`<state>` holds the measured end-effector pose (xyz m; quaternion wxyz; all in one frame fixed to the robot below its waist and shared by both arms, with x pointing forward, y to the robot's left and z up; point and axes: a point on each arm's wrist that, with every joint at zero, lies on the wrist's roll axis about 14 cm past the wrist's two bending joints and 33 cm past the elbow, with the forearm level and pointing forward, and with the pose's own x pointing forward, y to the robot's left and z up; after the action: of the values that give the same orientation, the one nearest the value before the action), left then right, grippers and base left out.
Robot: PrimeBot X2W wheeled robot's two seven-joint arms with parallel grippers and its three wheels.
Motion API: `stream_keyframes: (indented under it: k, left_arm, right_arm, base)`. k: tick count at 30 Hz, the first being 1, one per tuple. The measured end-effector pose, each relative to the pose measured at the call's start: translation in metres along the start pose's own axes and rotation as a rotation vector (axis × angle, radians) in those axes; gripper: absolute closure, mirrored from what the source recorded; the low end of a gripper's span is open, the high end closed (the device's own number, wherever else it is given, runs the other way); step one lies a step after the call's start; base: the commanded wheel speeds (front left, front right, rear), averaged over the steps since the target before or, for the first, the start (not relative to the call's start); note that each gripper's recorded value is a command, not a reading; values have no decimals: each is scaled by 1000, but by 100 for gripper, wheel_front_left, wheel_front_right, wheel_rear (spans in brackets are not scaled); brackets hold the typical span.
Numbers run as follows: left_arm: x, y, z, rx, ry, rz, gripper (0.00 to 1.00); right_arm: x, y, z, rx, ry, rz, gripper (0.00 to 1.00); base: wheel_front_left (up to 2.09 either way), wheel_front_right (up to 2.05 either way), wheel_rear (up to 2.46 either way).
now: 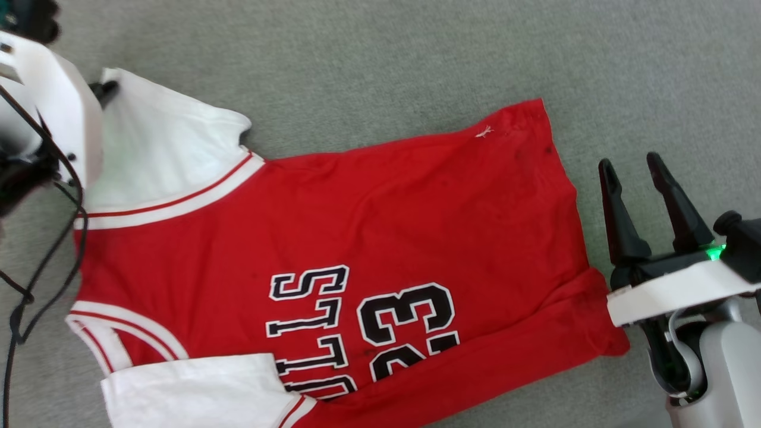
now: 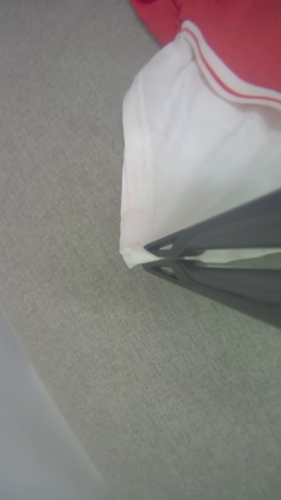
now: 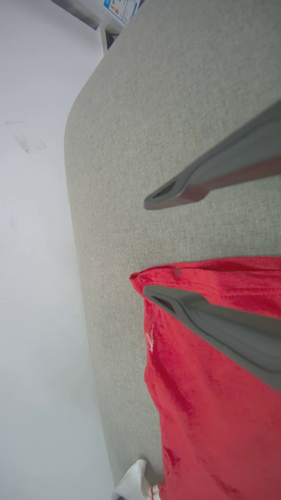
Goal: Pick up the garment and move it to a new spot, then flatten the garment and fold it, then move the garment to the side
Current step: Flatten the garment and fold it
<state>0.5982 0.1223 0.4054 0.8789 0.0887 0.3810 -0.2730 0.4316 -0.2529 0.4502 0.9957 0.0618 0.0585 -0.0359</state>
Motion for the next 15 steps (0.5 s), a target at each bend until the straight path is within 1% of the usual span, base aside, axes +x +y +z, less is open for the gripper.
stream_keyframes:
  k: [3,8,11,15]
  left_arm:
    - [-19,-8,12,37,-85,-3,100]
    - [-60,-20,35,87,-246,-13,100]
    - [-81,-29,36,125,-291,-22,100]
    - [-108,-35,35,161,-343,-22,100]
  right_arm:
    - [-4,2,0,-13,27,10,0]
    - [-5,2,12,-48,59,34,0]
    - [-4,3,12,-91,126,65,0]
    - [0,7,9,-165,269,124,0]
  base:
    - [0,0,0]
    - [0,0,0]
    - [0,0,0]
    - [0,0,0]
